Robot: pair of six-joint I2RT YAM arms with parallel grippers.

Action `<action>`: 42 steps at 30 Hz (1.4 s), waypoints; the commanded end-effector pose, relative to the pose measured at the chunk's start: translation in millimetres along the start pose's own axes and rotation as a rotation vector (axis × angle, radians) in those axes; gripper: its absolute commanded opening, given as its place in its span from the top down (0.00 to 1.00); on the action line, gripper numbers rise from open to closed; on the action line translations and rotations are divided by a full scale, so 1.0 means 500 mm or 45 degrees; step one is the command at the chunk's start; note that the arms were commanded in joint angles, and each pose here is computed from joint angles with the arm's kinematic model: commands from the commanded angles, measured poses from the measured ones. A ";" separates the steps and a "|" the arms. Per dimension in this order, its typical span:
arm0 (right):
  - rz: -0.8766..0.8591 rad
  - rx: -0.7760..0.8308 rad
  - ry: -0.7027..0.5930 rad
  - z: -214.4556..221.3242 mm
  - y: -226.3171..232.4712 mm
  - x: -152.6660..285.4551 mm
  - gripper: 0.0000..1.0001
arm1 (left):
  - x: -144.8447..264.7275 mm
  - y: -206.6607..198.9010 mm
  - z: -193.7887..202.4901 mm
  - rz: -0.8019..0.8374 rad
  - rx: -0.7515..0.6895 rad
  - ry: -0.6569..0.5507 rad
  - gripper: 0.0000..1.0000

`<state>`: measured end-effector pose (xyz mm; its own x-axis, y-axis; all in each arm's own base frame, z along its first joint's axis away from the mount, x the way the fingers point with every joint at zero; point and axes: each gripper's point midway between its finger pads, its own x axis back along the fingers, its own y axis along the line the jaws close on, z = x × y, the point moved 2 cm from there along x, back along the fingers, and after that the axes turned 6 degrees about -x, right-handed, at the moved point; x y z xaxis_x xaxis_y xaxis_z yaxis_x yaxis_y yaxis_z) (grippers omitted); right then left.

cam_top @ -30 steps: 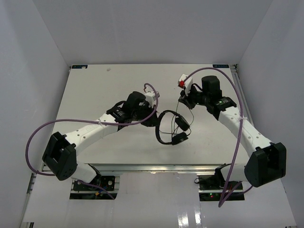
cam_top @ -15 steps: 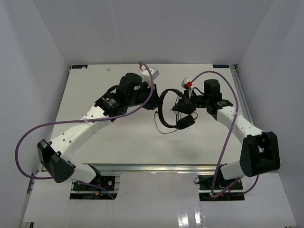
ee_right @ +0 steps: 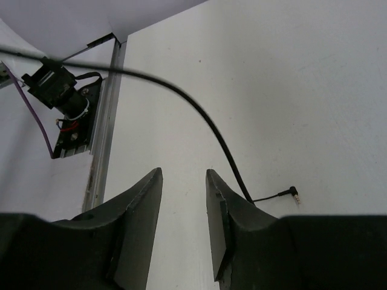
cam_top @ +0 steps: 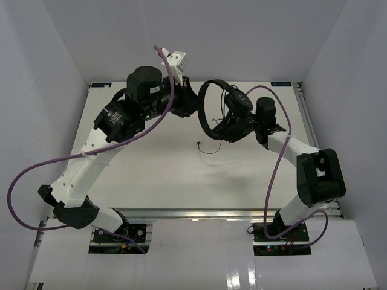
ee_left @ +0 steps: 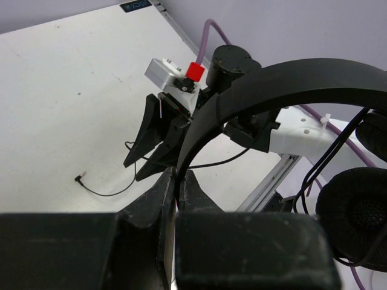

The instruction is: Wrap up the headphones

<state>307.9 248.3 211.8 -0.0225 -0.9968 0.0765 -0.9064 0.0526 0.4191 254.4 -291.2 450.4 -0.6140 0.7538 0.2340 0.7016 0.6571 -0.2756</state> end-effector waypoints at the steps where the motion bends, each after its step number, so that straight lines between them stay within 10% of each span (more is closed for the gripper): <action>1: -0.066 0.084 -0.029 -0.012 0.026 -0.003 0.57 | 0.000 0.010 0.008 -0.059 0.024 0.045 1.00; 10: -0.092 0.086 0.038 0.062 0.039 0.002 0.56 | 0.016 0.003 -0.061 -0.085 0.014 -0.054 1.00; 17: -0.271 0.412 0.186 0.112 0.098 0.031 0.29 | 0.015 0.015 -0.051 -0.130 0.018 -0.039 1.00; 33: -0.025 0.795 0.451 0.142 0.160 0.118 0.28 | 0.017 0.057 -0.028 -0.284 0.025 -0.020 1.00; 42: 0.469 0.342 0.183 0.078 0.064 0.113 0.27 | 0.025 0.050 -0.034 -0.260 0.032 -0.038 1.00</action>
<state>215.7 185.7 186.3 -0.0979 -0.9129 0.3962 -0.9930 0.0633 -0.0995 283.9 -275.2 431.0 -0.7342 0.5798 0.3531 0.5417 0.8139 -0.2101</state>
